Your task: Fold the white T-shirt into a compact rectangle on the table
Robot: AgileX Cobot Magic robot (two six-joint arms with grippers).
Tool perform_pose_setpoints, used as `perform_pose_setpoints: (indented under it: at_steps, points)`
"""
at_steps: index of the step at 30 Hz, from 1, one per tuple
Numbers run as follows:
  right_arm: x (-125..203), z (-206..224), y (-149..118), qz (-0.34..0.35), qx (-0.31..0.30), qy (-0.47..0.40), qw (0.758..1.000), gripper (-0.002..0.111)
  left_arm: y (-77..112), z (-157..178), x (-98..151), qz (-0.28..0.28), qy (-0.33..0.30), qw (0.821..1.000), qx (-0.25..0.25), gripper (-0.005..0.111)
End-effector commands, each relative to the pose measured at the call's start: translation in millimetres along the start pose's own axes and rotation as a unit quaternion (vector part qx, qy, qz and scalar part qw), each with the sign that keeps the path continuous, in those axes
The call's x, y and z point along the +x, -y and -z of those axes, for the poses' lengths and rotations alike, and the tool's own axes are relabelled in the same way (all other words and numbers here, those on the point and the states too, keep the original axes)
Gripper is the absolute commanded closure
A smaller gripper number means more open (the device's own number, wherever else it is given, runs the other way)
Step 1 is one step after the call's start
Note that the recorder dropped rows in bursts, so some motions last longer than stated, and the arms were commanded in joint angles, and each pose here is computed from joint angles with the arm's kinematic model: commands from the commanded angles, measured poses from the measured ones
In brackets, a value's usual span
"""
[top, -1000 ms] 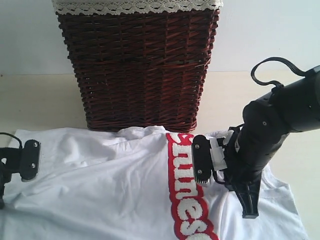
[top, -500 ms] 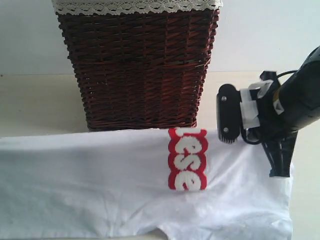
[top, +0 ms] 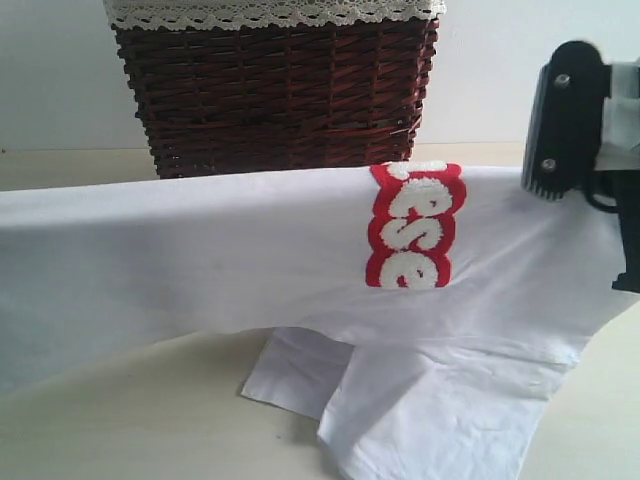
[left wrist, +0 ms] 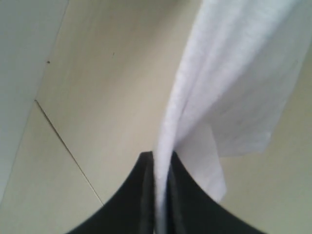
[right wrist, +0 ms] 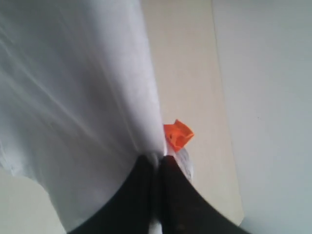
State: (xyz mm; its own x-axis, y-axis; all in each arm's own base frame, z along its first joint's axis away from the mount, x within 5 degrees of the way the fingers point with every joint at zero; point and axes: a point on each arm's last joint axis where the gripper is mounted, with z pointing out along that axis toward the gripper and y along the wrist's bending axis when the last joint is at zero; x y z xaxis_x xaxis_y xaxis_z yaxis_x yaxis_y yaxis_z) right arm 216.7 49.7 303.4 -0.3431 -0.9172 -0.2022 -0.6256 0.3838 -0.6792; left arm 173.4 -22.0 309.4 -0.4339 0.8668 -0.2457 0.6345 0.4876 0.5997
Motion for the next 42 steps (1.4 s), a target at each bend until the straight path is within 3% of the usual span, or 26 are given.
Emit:
perform_pose_setpoints:
  at_steps: [1, 8, 15, 22, 26, 30, 34, 40, 42]
  points:
    - [18.6, 35.8, 5.8, -0.031, 0.038, 0.009, 0.999, 0.108, 8.8, 28.0, 10.0, -0.025, -0.004, 1.000, -0.012, 0.107]
    - [35.9, 80.1, 2.2, -0.092, 0.064, 0.070, 0.991, 0.108, 19.6, 65.4, 19.4, -0.052, 0.062, 0.996, -0.035, 0.107]
    - [54.0, 128.2, -2.3, -0.161, 0.058, 0.121, 0.978, 0.108, 15.4, 120.1, 37.9, -0.033, 0.137, 0.989, -0.039, 0.107]
    - [61.2, 189.4, 9.1, -0.217, 0.030, 0.178, 0.959, 0.108, 4.3, 170.2, 40.6, -0.013, 0.262, 0.965, -0.024, 0.107]
    - [61.3, 206.5, 14.1, -0.234, 0.019, 0.196, 0.952, 0.108, 1.8, 180.4, 40.6, -0.015, 0.290, 0.957, -0.018, 0.107]
    - [48.5, 190.5, 16.3, -0.261, -0.032, 0.163, 0.951, 0.108, 9.9, 154.6, 26.8, -0.052, 0.246, 0.968, 0.002, 0.107]
    - [24.8, 152.4, 28.2, -0.255, -0.060, 0.096, 0.960, 0.108, 22.5, 102.7, 12.2, -0.124, 0.126, 0.984, -0.003, 0.107]
    - [-23.1, 53.7, 37.5, -0.209, -0.114, -0.030, 0.971, 0.108, 56.0, 7.3, -2.7, -0.216, -0.013, 0.976, 0.018, 0.107]
    - [-36.9, 16.8, 37.4, -0.216, -0.114, -0.060, 0.968, 0.108, 55.9, -22.9, -5.3, -0.195, -0.024, 0.980, -0.003, 0.107]
